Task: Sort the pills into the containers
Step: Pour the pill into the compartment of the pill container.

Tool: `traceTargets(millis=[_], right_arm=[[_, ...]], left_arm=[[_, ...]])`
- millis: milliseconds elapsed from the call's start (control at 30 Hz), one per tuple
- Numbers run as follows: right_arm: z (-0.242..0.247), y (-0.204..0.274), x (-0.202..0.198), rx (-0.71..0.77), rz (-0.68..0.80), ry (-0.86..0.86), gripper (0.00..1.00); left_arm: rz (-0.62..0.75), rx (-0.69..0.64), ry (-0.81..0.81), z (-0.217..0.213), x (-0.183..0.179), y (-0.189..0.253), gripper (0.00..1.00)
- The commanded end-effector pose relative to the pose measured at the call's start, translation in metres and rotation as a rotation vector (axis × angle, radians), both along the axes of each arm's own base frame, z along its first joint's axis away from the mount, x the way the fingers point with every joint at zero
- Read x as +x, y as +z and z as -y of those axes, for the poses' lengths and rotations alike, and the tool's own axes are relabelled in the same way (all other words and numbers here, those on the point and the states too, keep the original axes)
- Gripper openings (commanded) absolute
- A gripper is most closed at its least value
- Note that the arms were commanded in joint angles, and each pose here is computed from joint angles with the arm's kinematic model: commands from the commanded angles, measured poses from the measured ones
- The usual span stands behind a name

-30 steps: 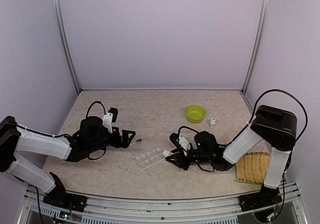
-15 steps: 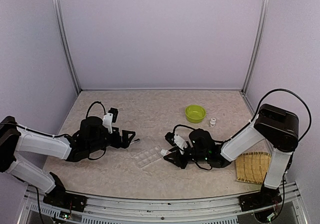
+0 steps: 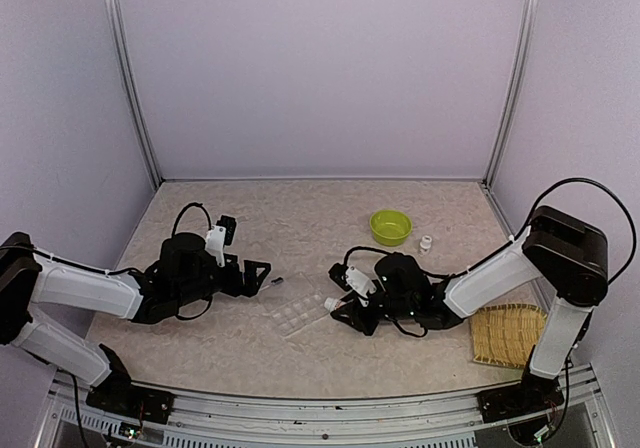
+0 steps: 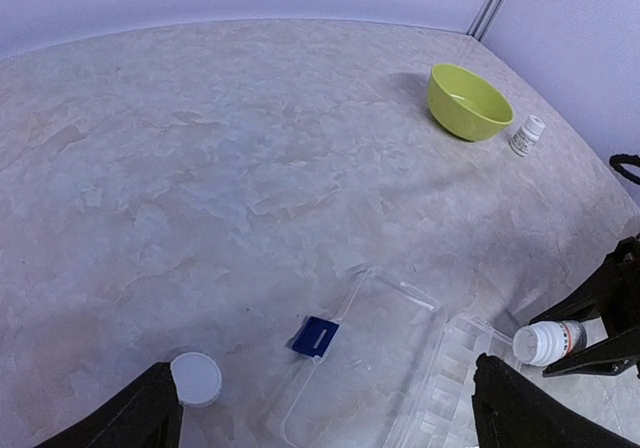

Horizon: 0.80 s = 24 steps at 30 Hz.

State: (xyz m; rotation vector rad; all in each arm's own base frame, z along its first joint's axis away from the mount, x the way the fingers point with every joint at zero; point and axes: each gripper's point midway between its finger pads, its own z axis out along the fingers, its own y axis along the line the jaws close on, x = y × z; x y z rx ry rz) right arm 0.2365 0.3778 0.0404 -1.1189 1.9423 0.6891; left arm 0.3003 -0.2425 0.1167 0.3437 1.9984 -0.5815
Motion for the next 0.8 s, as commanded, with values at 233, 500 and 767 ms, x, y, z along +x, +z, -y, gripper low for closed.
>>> traceTargets(millis=[233, 500, 767], right_arm=[[0.006, -0.009, -0.007, -0.107, -0.024, 0.019, 0.00], [0.011, -0.011, -0.008, -0.133, -0.028, 0.014, 0.00], [0.014, -0.010, -0.010, -0.148, -0.034, 0.013, 0.00]], left_arm=[[0.007, 0.004, 0.014, -0.002, 0.003, 0.002, 0.99], [0.005, 0.006, 0.013, -0.002, 0.003, 0.001, 0.99], [0.003, 0.006, 0.012, -0.002, 0.003, 0.001, 0.99]])
